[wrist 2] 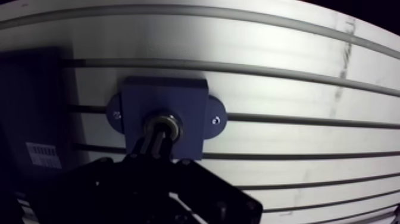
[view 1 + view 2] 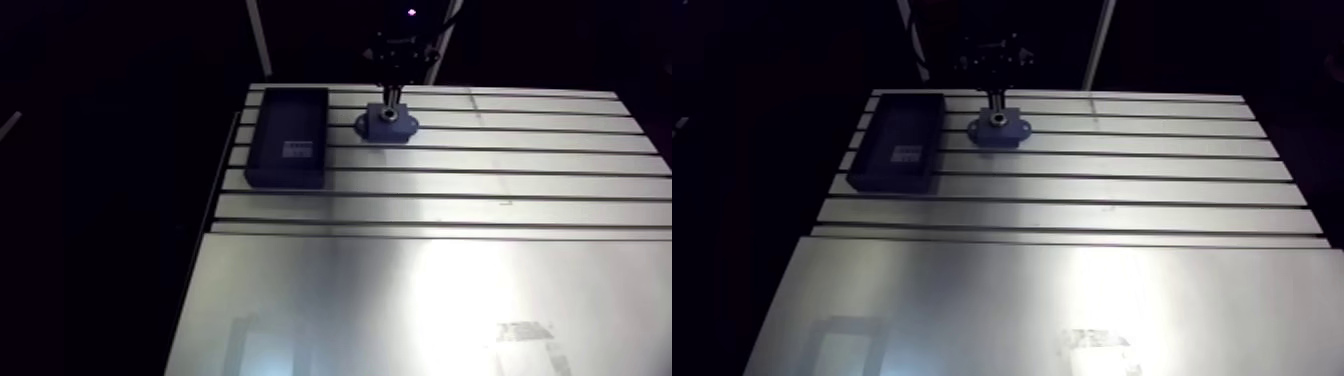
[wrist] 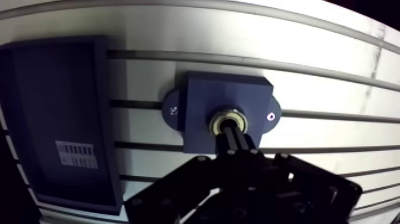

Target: Pick up the bearing and press it into the housing until flush.

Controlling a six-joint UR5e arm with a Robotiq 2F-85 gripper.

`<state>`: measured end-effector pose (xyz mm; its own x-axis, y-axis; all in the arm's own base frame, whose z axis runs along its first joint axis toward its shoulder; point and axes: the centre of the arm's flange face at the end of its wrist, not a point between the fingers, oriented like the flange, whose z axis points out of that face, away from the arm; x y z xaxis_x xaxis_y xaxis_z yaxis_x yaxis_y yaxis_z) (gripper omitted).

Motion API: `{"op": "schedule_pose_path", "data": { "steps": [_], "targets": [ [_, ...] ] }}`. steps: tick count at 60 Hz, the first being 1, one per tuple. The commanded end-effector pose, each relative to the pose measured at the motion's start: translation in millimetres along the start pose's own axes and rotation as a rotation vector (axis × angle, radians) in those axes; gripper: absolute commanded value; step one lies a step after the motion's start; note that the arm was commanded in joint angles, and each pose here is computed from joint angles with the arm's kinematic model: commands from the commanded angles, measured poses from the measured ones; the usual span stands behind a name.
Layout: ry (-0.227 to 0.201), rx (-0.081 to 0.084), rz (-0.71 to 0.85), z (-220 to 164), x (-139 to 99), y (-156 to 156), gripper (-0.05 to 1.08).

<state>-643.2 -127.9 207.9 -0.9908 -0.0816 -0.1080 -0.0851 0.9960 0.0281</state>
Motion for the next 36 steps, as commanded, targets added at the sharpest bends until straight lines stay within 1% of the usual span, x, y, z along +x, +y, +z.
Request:
{"op": "schedule_pose_path", "data": {
  "steps": [1,8,36],
  "targets": [
    [-0.003,0.02,0.013,3.5,0.1,7.2,1.03],
    [-0.006,0.022,0.015,6.7,-0.9,7.9,1.03],
    [-0.002,0.02,0.012,8.8,-1.0,7.0,1.04]
  ]
}}
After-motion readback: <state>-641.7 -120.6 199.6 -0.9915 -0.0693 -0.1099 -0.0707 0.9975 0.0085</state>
